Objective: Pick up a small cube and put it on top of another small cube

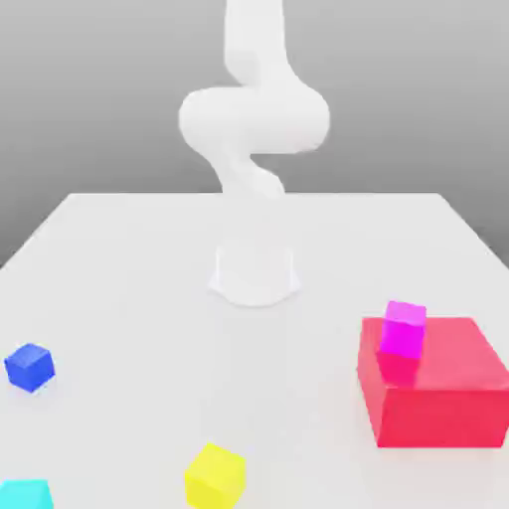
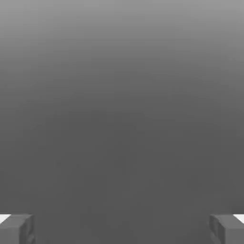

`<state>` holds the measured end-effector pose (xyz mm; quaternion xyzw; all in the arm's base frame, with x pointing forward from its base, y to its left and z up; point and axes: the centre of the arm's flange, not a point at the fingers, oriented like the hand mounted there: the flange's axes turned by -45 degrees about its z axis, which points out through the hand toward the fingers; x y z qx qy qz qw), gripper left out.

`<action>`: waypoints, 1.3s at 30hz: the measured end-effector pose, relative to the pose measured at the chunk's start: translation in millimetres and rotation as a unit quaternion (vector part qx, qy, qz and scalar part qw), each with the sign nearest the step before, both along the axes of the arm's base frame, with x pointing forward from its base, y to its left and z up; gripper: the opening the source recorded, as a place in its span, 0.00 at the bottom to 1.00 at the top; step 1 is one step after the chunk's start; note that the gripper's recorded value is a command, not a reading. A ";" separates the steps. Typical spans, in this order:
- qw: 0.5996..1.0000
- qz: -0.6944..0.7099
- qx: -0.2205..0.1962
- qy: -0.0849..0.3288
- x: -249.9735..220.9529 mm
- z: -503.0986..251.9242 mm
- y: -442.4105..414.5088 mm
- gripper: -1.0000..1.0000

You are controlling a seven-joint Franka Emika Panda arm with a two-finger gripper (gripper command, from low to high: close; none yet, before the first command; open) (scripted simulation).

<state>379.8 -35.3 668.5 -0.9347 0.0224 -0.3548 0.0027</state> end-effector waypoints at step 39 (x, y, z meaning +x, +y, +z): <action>0.913 -0.200 0.080 0.345 -110.5 -530.8 -310.4 0.00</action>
